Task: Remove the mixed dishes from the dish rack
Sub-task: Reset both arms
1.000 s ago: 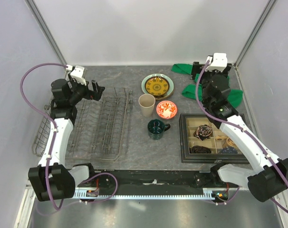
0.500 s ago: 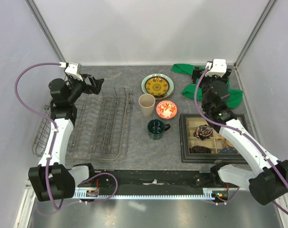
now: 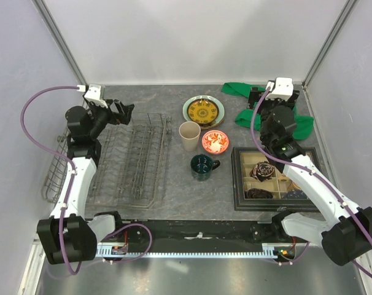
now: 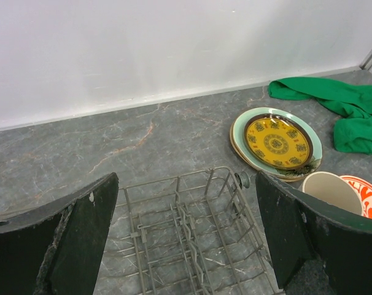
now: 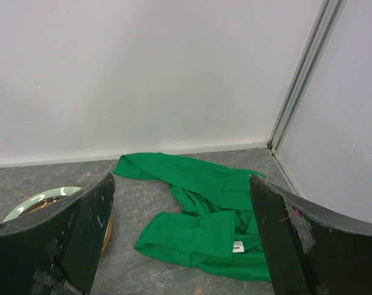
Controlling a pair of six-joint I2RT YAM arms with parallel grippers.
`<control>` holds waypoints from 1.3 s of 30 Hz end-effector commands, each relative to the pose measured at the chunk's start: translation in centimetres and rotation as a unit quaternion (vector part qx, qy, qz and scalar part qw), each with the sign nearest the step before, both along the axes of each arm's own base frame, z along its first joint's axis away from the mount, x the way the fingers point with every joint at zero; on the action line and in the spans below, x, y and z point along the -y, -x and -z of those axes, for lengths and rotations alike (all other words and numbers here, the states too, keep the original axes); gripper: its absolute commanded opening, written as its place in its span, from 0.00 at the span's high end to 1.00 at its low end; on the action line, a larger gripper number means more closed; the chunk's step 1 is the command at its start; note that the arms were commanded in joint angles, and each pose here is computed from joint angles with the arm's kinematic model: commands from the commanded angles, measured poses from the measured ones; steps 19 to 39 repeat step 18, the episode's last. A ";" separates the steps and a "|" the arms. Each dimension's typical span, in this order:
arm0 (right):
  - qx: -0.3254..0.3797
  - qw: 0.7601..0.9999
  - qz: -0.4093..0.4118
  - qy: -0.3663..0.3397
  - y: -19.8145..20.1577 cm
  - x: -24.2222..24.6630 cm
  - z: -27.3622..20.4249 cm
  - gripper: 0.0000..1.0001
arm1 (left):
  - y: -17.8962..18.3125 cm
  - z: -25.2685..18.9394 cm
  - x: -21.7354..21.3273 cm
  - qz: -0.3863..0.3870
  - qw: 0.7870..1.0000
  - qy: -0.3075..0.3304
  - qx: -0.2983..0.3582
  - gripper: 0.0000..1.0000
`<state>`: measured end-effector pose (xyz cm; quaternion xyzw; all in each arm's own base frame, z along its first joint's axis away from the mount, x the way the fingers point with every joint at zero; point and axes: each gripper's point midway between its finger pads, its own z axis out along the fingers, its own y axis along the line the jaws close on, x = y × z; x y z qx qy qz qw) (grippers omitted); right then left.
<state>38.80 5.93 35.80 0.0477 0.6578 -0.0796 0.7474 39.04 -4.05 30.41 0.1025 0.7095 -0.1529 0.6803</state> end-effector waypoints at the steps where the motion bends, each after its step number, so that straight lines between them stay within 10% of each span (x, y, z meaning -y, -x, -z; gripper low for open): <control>1: 0.026 1.000 0.012 -0.009 0.5 0.7 -1.6 0.02 | 0.7 -2.5 -0.1 -0.013 0.999 -0.015 0.051 0.01; 39: 0.017 1.000 0.012 -0.005 0.2 0.6 -1.1 0.02 | 0.9 -2.5 0.3 -0.013 0.998 -0.030 0.054 0.01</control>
